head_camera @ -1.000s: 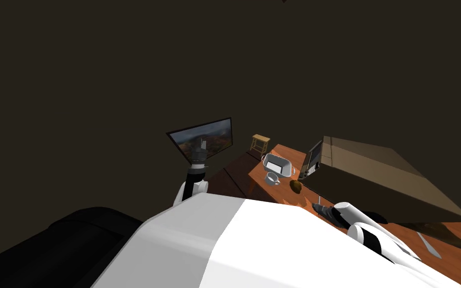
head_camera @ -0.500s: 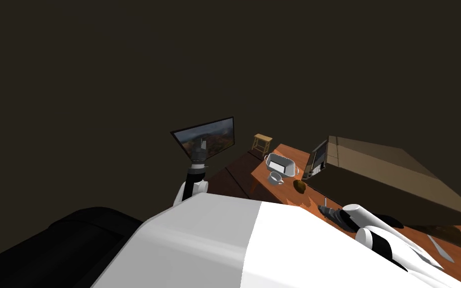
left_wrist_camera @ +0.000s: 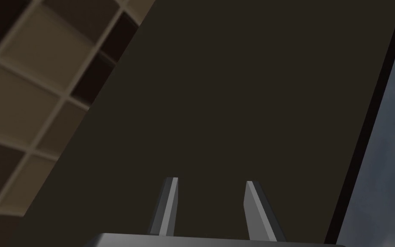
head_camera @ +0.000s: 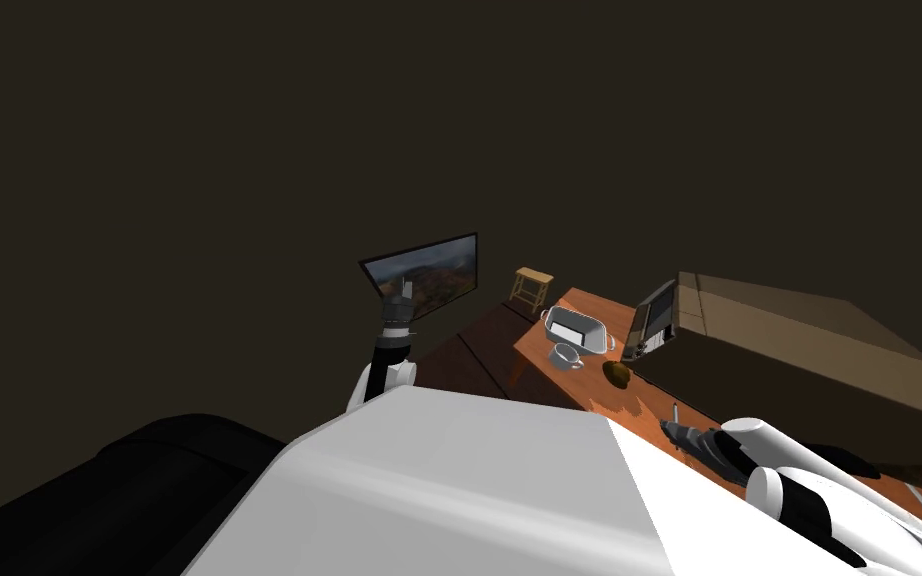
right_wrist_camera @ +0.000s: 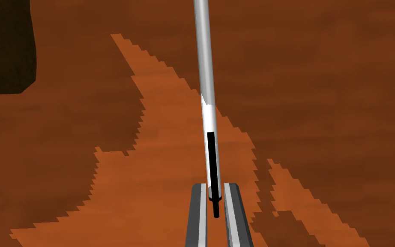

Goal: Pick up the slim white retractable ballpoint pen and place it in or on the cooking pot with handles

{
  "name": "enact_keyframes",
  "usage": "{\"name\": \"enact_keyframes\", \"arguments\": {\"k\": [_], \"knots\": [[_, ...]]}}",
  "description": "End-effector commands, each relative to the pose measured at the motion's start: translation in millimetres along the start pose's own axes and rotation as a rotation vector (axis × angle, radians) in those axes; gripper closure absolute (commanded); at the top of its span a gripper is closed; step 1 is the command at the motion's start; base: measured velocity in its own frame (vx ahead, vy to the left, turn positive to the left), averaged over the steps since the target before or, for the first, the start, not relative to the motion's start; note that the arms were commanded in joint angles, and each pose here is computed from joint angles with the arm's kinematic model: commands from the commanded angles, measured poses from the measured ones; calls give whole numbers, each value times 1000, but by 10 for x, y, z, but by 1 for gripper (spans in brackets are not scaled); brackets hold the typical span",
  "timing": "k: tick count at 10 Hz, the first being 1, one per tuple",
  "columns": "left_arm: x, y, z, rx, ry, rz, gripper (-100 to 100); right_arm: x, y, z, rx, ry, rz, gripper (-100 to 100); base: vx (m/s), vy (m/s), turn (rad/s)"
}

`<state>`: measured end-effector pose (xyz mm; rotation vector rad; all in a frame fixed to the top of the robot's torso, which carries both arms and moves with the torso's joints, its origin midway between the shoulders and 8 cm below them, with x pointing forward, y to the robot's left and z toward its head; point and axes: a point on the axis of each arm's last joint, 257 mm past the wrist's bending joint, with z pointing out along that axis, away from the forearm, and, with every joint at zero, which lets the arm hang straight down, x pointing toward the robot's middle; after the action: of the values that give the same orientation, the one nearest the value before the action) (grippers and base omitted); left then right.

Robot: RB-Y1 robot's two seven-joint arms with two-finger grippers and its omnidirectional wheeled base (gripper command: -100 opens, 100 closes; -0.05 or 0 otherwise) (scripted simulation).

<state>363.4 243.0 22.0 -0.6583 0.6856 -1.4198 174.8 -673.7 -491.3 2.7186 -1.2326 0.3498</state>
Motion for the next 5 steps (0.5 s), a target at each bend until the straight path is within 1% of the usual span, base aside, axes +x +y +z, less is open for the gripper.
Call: {"name": "enact_keyframes", "arguments": {"k": [1,4,5], "knots": [[0,0,0,0,0,0,0,82,171,-112,-13,-4,22,100,-20,99,111],[0,0,0,0,0,0,0,169,353,-254,-26,-11,50,100,-27,117,85],[0,0,0,0,0,0,0,169,353,-254,-26,-11,50,100,-20,75,22]]}}
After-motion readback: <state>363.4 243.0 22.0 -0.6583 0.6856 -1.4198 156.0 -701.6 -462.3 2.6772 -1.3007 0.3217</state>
